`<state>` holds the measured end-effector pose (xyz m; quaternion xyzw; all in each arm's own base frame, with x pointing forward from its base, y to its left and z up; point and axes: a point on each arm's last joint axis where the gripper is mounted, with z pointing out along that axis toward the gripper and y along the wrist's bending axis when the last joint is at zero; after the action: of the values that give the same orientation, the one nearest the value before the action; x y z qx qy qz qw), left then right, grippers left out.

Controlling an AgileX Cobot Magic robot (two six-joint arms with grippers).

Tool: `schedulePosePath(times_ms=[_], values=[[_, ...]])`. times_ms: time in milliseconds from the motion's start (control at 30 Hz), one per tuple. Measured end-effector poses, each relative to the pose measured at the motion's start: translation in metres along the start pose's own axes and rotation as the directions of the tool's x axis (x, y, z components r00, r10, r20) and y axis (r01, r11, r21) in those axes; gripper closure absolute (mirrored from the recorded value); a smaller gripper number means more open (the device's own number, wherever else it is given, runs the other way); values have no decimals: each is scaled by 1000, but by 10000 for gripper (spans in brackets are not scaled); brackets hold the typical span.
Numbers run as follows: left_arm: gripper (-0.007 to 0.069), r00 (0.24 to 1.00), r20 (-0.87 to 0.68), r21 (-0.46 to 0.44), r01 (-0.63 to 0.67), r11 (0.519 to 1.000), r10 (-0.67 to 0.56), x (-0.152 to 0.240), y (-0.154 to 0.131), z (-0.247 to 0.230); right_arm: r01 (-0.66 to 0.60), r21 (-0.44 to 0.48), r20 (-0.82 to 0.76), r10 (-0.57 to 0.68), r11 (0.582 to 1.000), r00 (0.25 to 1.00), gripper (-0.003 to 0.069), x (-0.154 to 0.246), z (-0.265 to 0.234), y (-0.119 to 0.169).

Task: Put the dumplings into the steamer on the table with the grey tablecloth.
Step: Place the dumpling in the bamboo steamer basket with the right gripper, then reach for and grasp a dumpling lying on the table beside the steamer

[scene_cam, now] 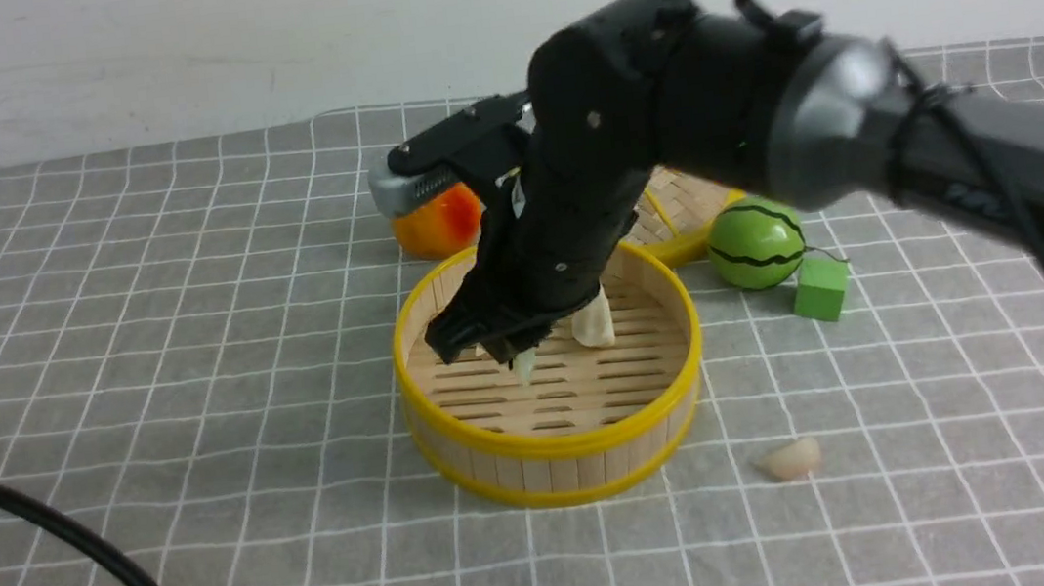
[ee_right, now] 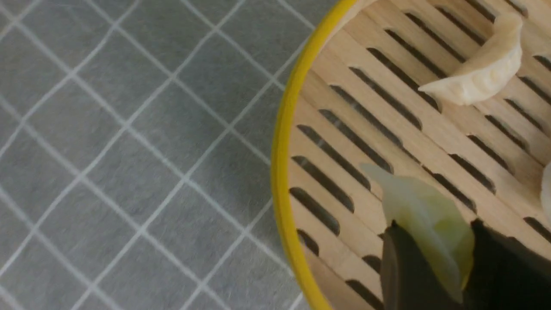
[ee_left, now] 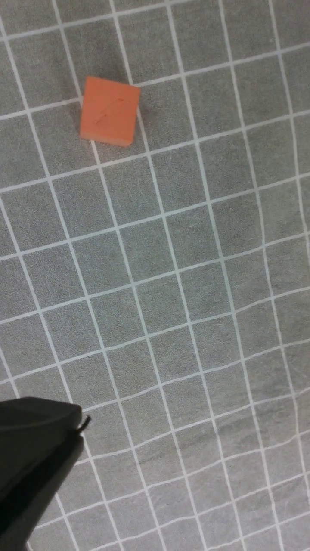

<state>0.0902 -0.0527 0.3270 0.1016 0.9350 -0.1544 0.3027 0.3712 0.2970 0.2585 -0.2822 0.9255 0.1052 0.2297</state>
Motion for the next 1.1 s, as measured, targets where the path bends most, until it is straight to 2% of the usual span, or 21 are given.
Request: schedulePosePath(times_ms=[167,300,400,467,500,533,567,667,767,900,933,1000,1100], values=[[639,1000,7,-29,-16,999,17,-1,3,0,-56,70,-46,59,996,997,478,0,50,-7],[639,1000,6,-37,-21,999,21,-1,3,0,-64,83,-61,69,994,996,474,2,65,-9],[639,1000,4,-40,-22,999,22,0,4,0,-66,84,-61,72,994,996,413,1,66,-9],[639,1000,2,-40,-22,999,22,0,4,0,-66,86,-69,72,994,995,337,2,66,-9],[639,1000,2,-40,-22,999,22,0,4,0,-66,86,-69,72,994,995,337,2,66,-9],[639,1000,0,-41,-22,999,22,0,4,0,-66,89,-83,74,994,994,272,2,64,-9],[639,1000,-1,-41,-22,999,22,0,4,0,-67,92,-99,76,993,992,218,2,59,-9],[639,1000,-6,-43,-22,999,22,0,4,0,-33,97,-137,46,995,990,136,-4,32,-8],[639,1000,-8,-46,-23,999,23,1,4,0,59,87,-95,-50,995,994,97,-18,-15,-6],[639,1000,-8,-46,-23,999,23,1,4,0,146,85,8,-148,986,989,86,-25,-83,-3],[639,1000,-7,-45,-23,999,23,1,4,0,148,86,14,-150,985,989,86,-25,-86,-3],[639,1000,-5,-45,-23,999,23,0,4,0,178,94,52,-183,980,982,85,-16,-124,-3],[639,1000,1,-43,-23,999,23,0,4,0,258,121,18,-262,959,965,85,5,-147,-8]])
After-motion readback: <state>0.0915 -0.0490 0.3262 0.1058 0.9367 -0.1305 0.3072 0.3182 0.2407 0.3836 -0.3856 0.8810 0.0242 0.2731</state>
